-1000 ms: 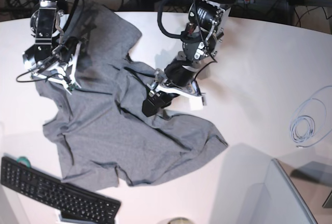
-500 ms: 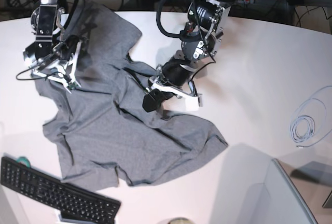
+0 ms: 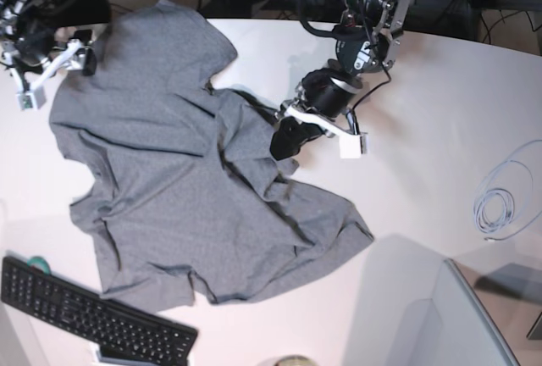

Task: Layout the t-shirt on the table in an organized manner, then fold the t-shirt properly
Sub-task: 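Grasp the shirt edge with both grippers, spread apart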

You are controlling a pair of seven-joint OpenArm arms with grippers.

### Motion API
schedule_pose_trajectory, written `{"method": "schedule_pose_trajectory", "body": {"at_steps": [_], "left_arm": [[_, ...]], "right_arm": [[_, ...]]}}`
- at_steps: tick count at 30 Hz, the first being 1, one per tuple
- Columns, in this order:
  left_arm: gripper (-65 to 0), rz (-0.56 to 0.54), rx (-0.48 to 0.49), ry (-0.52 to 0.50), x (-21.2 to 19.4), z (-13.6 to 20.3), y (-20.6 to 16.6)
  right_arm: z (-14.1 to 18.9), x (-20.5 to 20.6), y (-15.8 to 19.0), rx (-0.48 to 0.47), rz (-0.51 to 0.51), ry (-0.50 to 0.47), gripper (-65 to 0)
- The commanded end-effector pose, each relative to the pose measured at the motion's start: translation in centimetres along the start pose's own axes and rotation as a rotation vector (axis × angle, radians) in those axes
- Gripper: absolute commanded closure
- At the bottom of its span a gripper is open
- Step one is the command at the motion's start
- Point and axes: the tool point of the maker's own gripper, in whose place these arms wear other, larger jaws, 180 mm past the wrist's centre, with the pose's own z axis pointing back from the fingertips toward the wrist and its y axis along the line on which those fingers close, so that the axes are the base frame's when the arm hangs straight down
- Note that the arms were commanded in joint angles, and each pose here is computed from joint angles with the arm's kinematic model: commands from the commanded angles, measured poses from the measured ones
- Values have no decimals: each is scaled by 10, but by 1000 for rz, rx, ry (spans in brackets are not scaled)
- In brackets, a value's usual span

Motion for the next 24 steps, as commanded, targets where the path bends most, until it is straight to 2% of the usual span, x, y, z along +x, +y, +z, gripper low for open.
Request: {"method": "schedule_pose_trajectory", "body": {"at_steps": [1,3,8,12,24], "left_arm": [[0,-14,-36,-42,15,0,-10],[0,-14,-35,-40,13,3,-10],[0,-24,14,-32,14,11,3],[0,-41,16,-43,21,15,1],[0,-39,22,-36,16,19,3]], "right_arm": [[6,25,0,23,-3,-98,-483],[5,27,3,69,-49,-126,-462],[-14,19,-2,105,-121,-94,-446],[-17,12,-13,89,-184,-91,-446],[-22,-5,-17,92,-232,-55,-444]]}}
